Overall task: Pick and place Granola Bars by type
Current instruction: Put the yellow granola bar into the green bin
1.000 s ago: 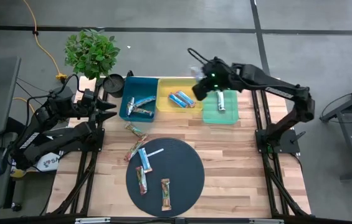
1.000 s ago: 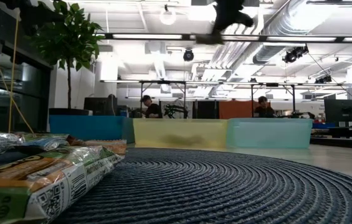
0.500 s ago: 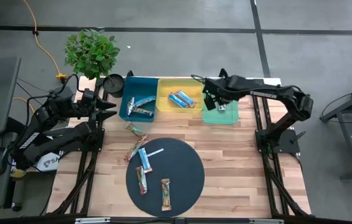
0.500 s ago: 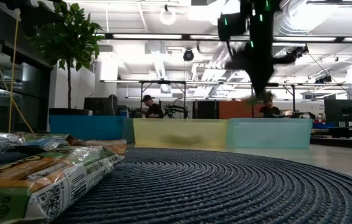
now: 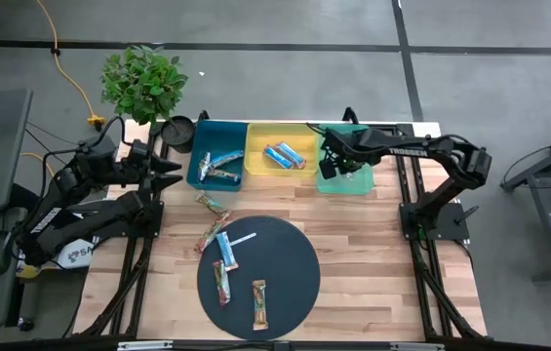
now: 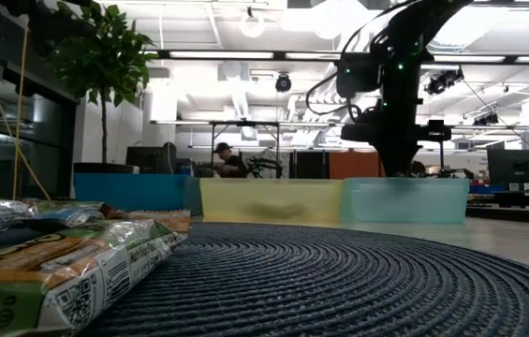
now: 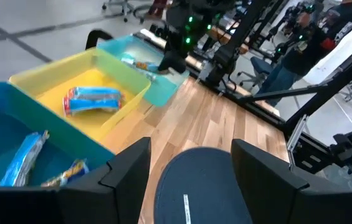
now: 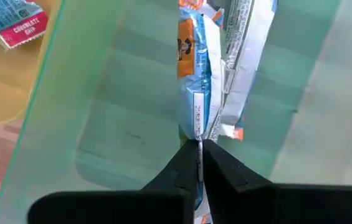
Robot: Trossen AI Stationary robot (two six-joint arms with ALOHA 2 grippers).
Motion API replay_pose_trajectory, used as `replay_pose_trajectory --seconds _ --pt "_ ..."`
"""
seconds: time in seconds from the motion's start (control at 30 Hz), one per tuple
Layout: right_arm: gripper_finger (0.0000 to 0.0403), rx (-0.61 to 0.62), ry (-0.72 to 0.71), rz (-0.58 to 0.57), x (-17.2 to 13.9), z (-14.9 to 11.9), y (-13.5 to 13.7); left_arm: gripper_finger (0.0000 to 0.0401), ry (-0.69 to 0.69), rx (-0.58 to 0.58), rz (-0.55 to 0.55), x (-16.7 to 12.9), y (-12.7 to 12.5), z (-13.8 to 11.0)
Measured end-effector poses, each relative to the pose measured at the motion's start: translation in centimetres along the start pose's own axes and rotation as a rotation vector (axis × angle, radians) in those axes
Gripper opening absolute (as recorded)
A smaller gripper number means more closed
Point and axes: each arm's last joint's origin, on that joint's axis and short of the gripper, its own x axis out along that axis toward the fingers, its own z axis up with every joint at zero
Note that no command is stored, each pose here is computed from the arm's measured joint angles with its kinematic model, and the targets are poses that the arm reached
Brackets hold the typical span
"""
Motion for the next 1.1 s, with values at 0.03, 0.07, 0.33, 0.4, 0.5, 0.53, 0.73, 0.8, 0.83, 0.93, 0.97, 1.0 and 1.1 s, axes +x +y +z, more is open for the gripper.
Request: replay_pose_trajectory --seconds 0.03,0.07,0.33,0.4,0.5,0.53,0.73,0.8,0.83,0.93,0.97,1.0,1.1 --pt "0.0015 -0.002 0.003 0.002 0.0 0.0 0.0 0.0218 0.007 -0.004 0.002 0.0 0.0 -0.1" --pt "0.0022 0.000 0.006 0.003 0.0 0.1 -0.1 0.0218 0.010 -0.005 0.003 0.0 0.0 -0.1" --pt "0.0112 -0.024 0.003 0.015 0.1 0.4 -0.2 0.0218 0.019 -0.009 0.006 0.0 0.1 -0.2" --pt "0.0131 -0.063 -0.025 0.080 -0.3 0.7 0.0 0.0218 0.019 -0.009 0.006 0.0 0.1 -0.2" --pt "0.0152 -0.118 -0.119 0.263 -1.8 1.5 0.8 0.0218 0.019 -0.004 0.005 0.0 0.1 -0.2" --pt "0.0157 -0.137 -0.162 0.332 -2.5 1.8 1.0 0.0218 0.019 -0.001 0.005 0.0 0.1 -0.2" --pt "0.0172 -0.219 -0.456 0.747 -8.2 2.2 3.4 0.0218 0.019 0.002 0.005 0.0 0.1 -0.2" --pt "0.0172 -0.274 -0.546 0.848 -9.8 1.5 4.6 0.0218 0.019 0.002 0.006 0.0 0.1 -0.2" --pt "0.0172 -0.309 -0.584 0.887 -10.4 1.0 5.3 0.0218 0.018 0.002 0.006 0.0 0.1 -0.2" --pt "0.0168 -0.373 -0.634 0.928 -11.5 -0.9 6.9 0.0218 0.018 0.002 0.006 0.0 0.1 -0.2" --pt "0.0166 -0.391 -0.626 0.925 -11.6 -1.6 7.5 0.0218 0.018 0.002 0.006 0.0 0.1 -0.2" --pt "0.0165 -0.409 -0.617 0.921 -11.8 -2.2 8.0 0.0218 0.018 0.002 0.006 0.0 0.1 -0.2" --pt "0.0163 -0.485 -0.561 0.929 -12.2 -4.5 9.8 0.0218 0.018 0.002 0.007 0.0 0.1 -0.2"
